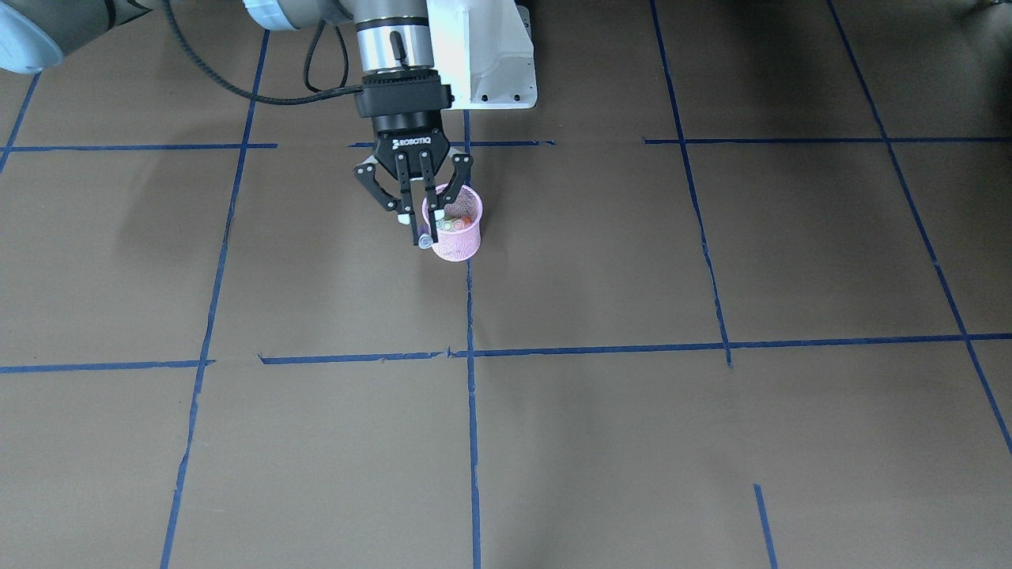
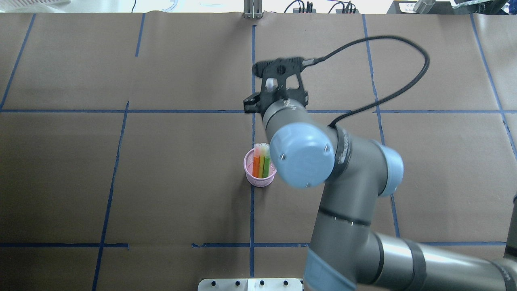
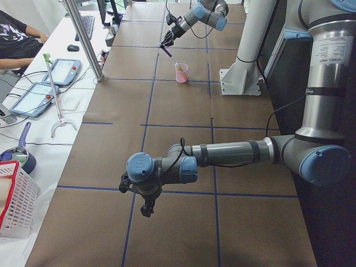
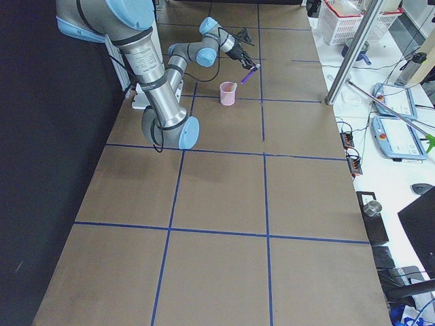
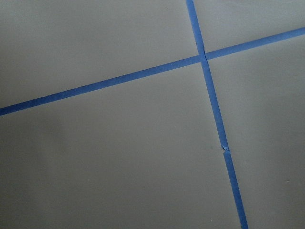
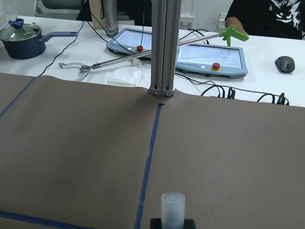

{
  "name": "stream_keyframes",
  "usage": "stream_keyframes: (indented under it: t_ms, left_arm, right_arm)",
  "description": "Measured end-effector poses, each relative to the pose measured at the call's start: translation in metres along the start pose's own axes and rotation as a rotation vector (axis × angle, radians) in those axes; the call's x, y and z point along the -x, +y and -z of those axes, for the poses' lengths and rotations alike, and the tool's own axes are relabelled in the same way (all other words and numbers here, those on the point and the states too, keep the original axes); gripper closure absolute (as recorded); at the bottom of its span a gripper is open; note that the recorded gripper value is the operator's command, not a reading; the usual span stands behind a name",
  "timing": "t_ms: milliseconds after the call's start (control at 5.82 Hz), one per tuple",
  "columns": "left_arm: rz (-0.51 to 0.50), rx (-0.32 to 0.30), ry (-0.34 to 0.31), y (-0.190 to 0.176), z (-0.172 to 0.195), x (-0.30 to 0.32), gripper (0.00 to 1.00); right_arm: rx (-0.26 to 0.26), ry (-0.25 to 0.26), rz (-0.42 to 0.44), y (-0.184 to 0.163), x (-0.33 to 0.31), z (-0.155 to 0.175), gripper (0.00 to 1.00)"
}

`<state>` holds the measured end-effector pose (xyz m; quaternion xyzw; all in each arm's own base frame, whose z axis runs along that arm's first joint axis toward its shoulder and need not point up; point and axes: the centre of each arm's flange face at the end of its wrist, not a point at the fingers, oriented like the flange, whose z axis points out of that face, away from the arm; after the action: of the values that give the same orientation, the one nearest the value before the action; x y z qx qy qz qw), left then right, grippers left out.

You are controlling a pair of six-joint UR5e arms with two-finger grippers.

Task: Collect pens into pen holder
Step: 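Hold the purple marker above the cup with the right gripper, aligning it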

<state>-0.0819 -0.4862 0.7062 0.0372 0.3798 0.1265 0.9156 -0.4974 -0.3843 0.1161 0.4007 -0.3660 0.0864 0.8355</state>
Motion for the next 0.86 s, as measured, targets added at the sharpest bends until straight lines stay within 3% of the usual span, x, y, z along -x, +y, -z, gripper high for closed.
stream_keyframes:
  t_ms: [344,859]
  left_arm:
    - [-0.001,-0.003,-0.002,-0.001,0.002,-0.001,0.0]
    - [-0.004,-0.005,-0.003,-0.002,0.003,-0.002,0.0]
  right_arm:
    - [0.023,-0.061,0.008,0.038,0.029,0.056,0.99]
    - [0.024,-0.054,0.012,0.048,0.029,0.067,0.99]
